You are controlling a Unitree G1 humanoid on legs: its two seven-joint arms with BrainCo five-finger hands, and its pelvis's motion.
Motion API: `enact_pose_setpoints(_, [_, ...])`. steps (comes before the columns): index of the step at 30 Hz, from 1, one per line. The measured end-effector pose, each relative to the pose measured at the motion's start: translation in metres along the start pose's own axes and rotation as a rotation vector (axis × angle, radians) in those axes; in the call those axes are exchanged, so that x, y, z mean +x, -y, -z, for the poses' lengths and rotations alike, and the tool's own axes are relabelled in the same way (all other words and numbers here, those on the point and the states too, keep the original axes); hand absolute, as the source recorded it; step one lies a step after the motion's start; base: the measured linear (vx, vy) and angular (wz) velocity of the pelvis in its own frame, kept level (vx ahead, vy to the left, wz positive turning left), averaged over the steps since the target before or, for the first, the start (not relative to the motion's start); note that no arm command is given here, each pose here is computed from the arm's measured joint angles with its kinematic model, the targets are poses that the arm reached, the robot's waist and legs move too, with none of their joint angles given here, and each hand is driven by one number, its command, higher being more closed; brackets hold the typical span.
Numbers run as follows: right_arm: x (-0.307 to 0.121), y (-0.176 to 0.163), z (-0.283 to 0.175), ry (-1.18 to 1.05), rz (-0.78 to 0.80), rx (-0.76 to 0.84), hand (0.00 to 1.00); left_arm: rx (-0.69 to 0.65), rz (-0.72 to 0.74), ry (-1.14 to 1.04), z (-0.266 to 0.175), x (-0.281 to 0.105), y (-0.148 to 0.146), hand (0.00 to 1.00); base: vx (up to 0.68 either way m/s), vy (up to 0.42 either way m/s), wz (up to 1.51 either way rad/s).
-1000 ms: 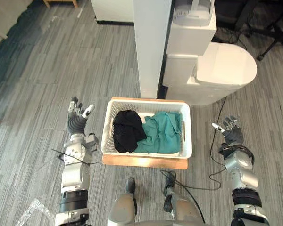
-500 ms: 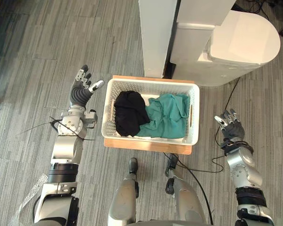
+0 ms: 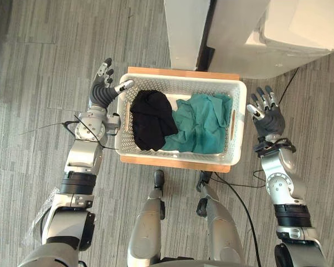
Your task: Pick up the laundry basket with both hands and put the clothes into the washing machine.
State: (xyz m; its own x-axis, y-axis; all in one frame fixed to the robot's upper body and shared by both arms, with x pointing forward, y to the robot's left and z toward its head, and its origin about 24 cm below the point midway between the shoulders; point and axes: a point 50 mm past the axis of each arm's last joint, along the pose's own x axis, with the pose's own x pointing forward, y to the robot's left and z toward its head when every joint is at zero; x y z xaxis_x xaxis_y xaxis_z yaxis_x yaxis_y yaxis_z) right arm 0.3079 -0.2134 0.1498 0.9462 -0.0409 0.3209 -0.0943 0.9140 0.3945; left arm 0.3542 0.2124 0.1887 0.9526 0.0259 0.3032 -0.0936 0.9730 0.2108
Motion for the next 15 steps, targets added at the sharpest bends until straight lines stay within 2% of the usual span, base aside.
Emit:
enact_pose_setpoints(4, [-0.001, -0.002, 0.001, -0.014, -0.024, -0.003, 0.00, 0.035, -0.013, -0.034, 0.007, 0.003, -0.002, 0.00, 0.03, 0.011, -0.05])
enact_pose_setpoints(8, [-0.004, -0.009, -0.008, 0.011, -0.074, -0.025, 0.00, 0.138, -0.045, -0.048, 0.009, 0.004, -0.007, 0.00, 0.00, 0.002, -0.02])
enact_pose_setpoints(12, [-0.007, -0.015, -0.012, 0.031, -0.114, -0.027, 0.00, 0.297, -0.115, -0.097, 0.020, 0.003, -0.017, 0.00, -0.01, 0.000, -0.03])
enact_pose_setpoints(15, [-0.008, -0.018, -0.016, 0.055, -0.120, -0.026, 0.00, 0.343, -0.160, -0.095, 0.018, 0.003, -0.027, 0.00, 0.00, -0.005, -0.02])
